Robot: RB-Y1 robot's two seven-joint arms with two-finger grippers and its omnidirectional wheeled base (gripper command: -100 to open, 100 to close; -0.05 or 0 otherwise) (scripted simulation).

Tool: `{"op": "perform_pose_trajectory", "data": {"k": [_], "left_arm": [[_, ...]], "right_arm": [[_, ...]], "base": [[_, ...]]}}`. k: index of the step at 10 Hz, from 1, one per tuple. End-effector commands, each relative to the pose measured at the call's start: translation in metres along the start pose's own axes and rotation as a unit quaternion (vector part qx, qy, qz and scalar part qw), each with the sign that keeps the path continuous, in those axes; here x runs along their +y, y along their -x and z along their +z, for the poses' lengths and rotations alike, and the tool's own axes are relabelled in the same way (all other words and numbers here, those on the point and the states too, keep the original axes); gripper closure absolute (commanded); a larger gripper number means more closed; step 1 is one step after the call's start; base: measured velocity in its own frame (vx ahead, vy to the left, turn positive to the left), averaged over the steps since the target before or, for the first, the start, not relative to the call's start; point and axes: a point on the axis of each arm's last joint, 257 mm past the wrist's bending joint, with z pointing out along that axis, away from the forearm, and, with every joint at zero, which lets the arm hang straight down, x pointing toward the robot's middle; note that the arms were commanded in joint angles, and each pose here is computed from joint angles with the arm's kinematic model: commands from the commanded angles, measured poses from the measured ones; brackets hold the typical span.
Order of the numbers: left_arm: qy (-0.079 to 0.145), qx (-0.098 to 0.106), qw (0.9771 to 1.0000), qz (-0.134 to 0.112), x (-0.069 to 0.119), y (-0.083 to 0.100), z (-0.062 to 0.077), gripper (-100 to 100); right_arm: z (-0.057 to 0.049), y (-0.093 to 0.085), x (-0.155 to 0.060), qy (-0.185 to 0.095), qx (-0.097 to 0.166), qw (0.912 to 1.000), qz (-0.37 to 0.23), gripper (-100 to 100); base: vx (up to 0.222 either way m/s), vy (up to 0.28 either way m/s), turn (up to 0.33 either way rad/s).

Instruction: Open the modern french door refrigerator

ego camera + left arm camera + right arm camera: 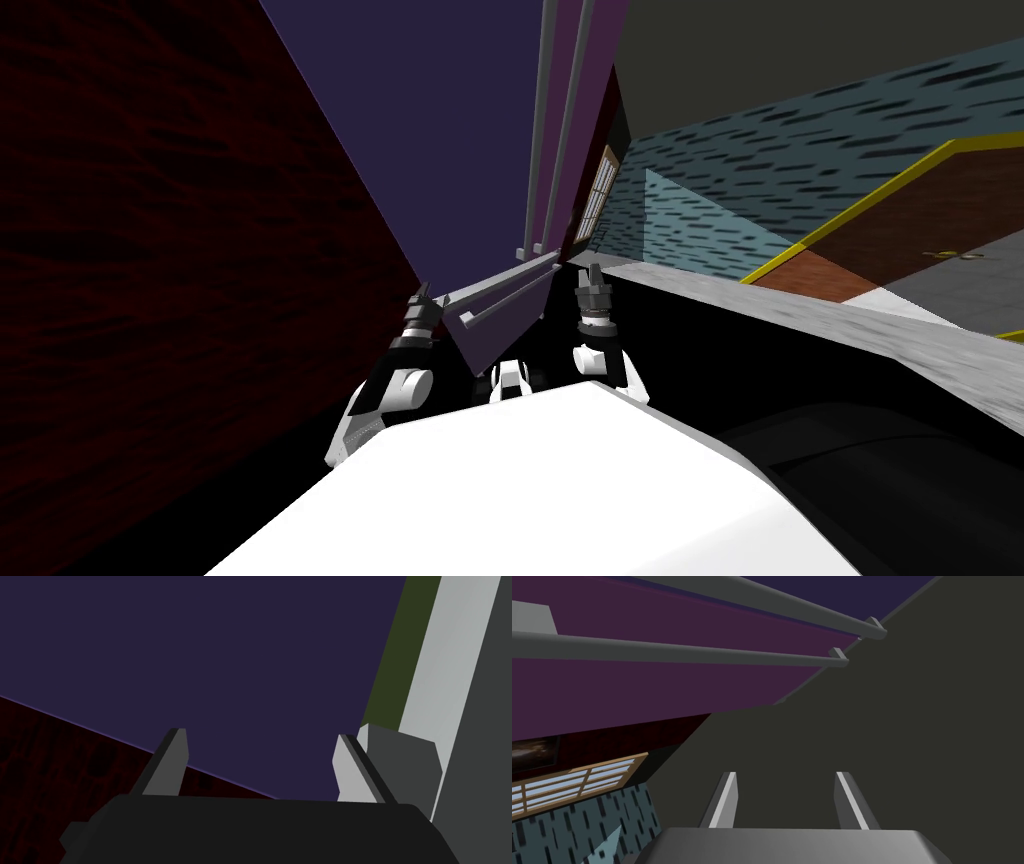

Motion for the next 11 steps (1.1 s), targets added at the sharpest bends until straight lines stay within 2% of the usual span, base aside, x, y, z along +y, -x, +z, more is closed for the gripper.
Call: {"op": "perform_pose_trajectory", "data": {"k": [1, 3, 5, 8, 11], "left_arm": [[0.005, 0.015, 0.9997, -0.016, 0.002, -0.015, 0.003, -100], [0.005, 0.015, 0.9997, -0.016, 0.002, -0.015, 0.003, -100], [0.029, 0.024, 0.9987, -0.034, 0.008, -0.025, 0.007, -100], [0.049, 0.028, 0.9975, -0.042, 0.016, -0.029, 0.009, -100], [0.075, 0.037, 0.9948, -0.058, 0.024, -0.039, 0.011, -100]], "right_arm": [[0.0, 0.0, 0.0, 0.0, 0.0, 1.0, 0.0, 0], [0.0, 0.0, 0.0, 0.0, 0.0, 1.0, 0.0, 0], [0.0, 0.0, 0.0, 0.0, 0.0, 1.0, 0.0, 0], [0.0, 0.0, 0.0, 0.0, 0.0, 1.0, 0.0, 0], [0.0, 0.0, 0.0, 0.0, 0.0, 1.0, 0.0, 0]], "base": [[-0.008, 0.001, 0.009], [0.003, -0.02, -0.119], [0.128, -0.126, -0.012], [0.064, -0.063, 0.02], [0.04, -0.045, 0.015]]}}
